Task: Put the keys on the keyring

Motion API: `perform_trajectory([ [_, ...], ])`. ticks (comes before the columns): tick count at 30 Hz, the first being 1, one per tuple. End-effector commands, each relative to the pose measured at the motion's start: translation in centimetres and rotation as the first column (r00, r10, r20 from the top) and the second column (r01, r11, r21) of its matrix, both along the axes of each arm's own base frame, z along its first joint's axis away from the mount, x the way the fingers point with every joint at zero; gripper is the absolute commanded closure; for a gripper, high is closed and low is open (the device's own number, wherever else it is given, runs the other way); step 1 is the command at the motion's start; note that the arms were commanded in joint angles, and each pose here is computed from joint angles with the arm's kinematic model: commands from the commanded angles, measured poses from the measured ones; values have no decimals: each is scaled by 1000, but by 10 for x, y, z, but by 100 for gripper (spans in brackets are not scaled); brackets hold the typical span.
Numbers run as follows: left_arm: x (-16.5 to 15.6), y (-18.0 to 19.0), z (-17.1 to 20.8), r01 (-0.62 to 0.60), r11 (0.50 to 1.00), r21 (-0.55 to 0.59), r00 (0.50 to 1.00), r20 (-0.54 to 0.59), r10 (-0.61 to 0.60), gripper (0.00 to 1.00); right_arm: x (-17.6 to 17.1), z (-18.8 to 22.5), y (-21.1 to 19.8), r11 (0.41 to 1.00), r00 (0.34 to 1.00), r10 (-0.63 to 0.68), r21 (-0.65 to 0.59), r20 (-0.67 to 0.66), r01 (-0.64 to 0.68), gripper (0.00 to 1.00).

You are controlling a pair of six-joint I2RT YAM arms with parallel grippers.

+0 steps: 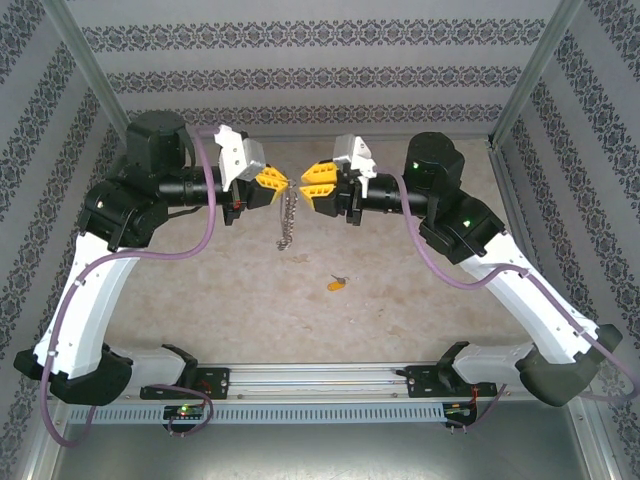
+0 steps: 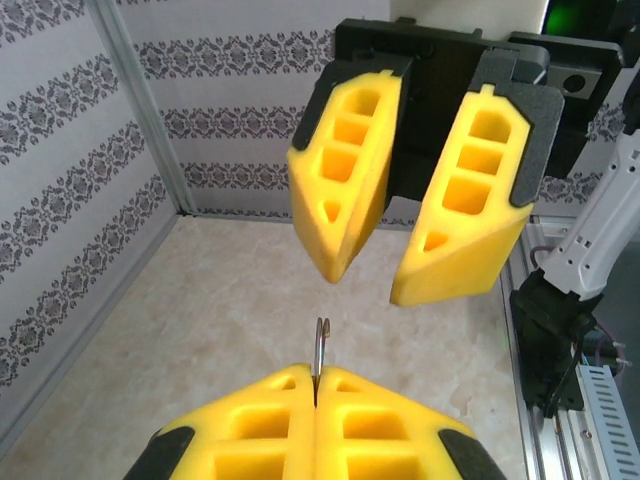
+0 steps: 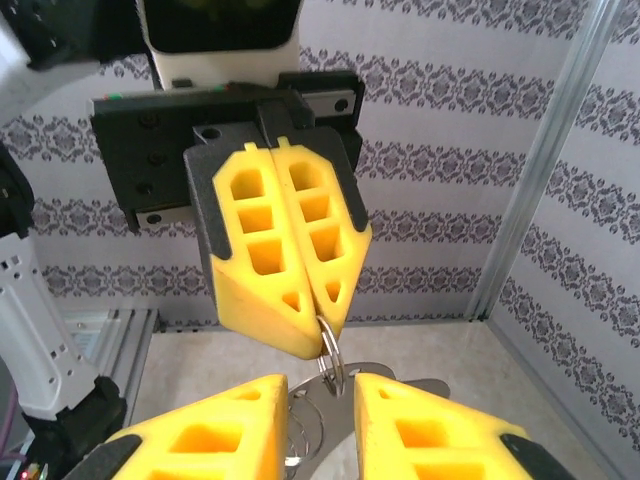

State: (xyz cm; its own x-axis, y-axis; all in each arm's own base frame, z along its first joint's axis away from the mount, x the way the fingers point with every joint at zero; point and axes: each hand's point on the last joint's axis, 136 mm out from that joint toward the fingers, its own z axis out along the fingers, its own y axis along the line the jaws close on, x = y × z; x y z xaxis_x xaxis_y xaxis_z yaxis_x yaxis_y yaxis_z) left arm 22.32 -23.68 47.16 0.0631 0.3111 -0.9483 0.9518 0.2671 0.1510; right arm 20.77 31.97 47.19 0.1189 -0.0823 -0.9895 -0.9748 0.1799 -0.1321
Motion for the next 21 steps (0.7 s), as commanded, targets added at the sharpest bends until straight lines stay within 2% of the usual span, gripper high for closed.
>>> perform_trajectory([
  [1,-5,-2,-5,16,999,51,1000,19,-17,100,-3,-5,6,999,999,14,-43,36,-13,75],
  [6,-6,-7,-8,32,997,64,999,13,-33,100,-1,-9,8,998,999,9,-59,43,-6,79],
  [10,-5,-8,-10,32,997,74,999,14,-34,100,-1,-10,8,998,999,9,-70,53,-5,99],
  [17,-5,-9,-8,36,997,62,999,11,-37,100,0,-11,9,997,998,12,-79,65,-7,100],
  [21,-10,-15,-5,78,997,25,997,-25,-78,73,-1,-3,8,999,998,28,-26,63,-27,100],
])
